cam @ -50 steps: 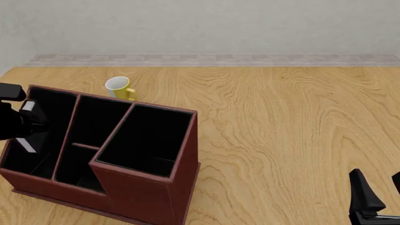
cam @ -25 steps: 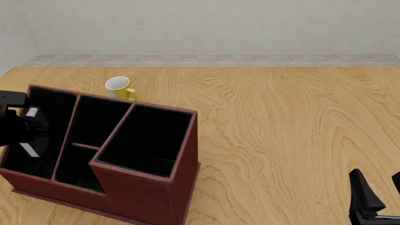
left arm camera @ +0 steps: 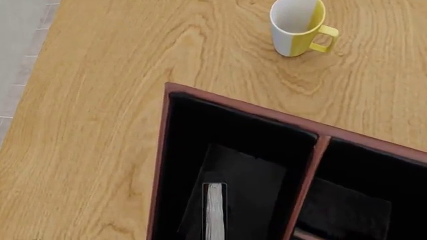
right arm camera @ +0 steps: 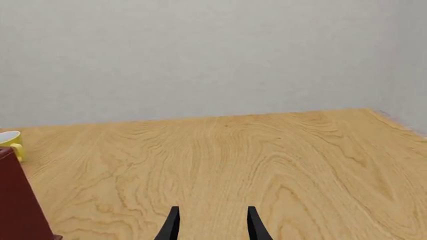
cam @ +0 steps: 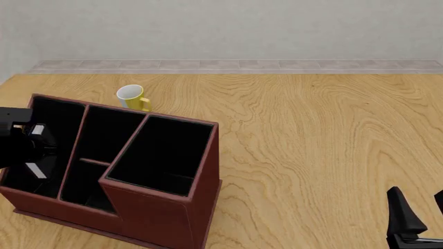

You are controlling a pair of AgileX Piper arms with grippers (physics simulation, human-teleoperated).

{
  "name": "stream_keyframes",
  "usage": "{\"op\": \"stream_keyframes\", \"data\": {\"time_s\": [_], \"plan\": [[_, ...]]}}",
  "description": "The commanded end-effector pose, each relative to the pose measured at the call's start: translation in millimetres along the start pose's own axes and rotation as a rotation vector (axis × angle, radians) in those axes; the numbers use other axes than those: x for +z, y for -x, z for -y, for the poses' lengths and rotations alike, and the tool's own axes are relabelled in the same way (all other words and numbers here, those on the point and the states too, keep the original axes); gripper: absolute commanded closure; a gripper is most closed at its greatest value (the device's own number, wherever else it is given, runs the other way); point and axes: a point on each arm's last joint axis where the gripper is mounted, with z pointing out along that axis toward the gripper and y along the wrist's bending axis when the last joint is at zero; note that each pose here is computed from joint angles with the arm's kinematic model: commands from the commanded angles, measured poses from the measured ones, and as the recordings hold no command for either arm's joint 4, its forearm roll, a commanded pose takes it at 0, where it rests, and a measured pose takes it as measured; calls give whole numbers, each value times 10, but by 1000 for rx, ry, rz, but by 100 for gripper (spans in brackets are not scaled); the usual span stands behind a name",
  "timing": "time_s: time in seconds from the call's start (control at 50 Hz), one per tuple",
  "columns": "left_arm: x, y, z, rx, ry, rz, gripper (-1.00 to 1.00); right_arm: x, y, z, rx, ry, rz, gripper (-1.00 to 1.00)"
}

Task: Pick up the book and place it in the left compartment of the caddy.

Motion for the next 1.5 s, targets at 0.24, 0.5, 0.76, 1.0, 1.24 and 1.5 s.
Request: {"op": "stream_keyframes", "data": {"time_s": [0.24,0.5,0.76,1.0,1.24,1.5], "plan": [[115,-57,-23,-5,12,-1,100,-1,12,0,2,-1,1,-100],[161,-103,-10,-10,10,-6,100,0,1,1,2,-2,2,-100],[197,-118,-6,-12,10,-7,100,0,3,2,5,-4,3,-100],[241,-125,-1,-11,8,-9,100,0,6,3,9,-6,3,-100],[274,-135,12,-16,4,-12,100,-1,10,4,8,-8,4,-100],[311,-147,1,-19,7,-17,100,-1,15,2,5,-5,2,-100]]}}
